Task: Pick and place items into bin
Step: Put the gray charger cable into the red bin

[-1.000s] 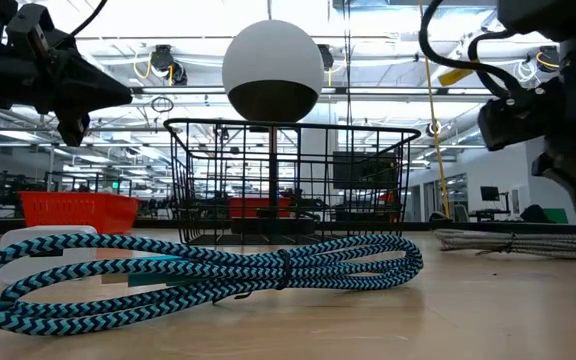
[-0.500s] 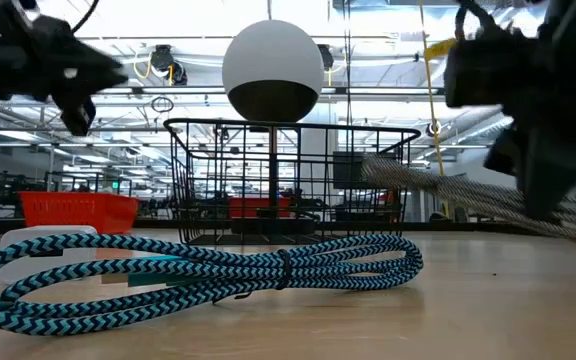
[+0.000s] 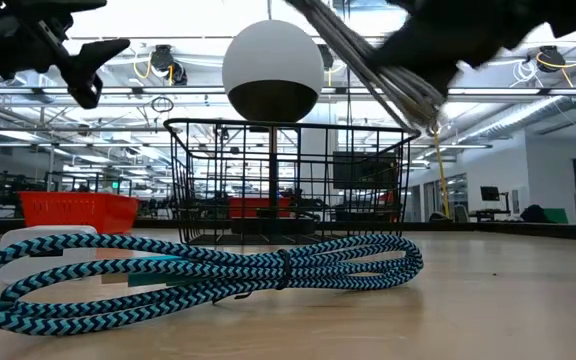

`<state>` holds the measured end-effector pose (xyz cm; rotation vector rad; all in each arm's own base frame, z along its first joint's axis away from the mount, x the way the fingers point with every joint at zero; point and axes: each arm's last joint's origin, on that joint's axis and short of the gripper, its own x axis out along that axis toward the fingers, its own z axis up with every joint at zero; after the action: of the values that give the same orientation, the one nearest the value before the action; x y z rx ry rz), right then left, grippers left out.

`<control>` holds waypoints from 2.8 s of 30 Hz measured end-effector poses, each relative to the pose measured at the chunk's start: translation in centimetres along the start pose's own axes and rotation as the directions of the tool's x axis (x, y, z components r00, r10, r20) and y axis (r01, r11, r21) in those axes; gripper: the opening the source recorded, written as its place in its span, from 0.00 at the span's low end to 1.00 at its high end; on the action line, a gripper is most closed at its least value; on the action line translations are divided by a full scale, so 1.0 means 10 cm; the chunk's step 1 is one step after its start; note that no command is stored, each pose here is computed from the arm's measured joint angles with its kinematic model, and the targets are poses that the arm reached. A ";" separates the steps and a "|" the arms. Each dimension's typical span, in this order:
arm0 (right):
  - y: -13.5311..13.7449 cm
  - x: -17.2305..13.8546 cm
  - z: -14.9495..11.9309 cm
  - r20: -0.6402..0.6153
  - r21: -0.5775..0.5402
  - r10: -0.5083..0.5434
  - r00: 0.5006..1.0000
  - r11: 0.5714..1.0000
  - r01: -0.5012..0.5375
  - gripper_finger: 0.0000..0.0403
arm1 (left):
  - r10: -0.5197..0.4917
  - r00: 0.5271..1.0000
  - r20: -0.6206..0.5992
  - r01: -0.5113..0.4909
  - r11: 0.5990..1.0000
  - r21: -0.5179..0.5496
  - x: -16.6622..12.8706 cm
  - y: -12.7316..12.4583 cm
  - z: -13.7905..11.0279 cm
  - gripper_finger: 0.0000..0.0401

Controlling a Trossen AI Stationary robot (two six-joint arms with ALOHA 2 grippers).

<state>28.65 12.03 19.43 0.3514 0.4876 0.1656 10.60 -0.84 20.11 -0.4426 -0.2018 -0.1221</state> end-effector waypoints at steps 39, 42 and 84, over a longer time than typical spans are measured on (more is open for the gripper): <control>-0.71 0.69 1.25 0.307 -0.130 0.034 0.951 0.991 0.006 0.04 | -0.036 0.974 0.225 -0.024 0.966 0.259 0.16 -0.09 0.14 0.62; -0.80 0.82 1.32 0.299 -0.133 0.051 0.953 0.991 -0.011 0.04 | -0.037 0.974 0.224 -0.023 0.966 0.258 0.16 -0.09 0.14 0.62; -1.02 0.92 1.53 0.326 -0.111 -0.006 0.945 0.993 0.045 0.05 | 0.158 0.987 0.039 -0.163 0.962 0.220 0.73 -0.06 0.06 0.39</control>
<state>44.87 0.36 24.38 0.2504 0.1541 0.1076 17.54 -1.61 22.51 -0.2356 -0.1968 0.0647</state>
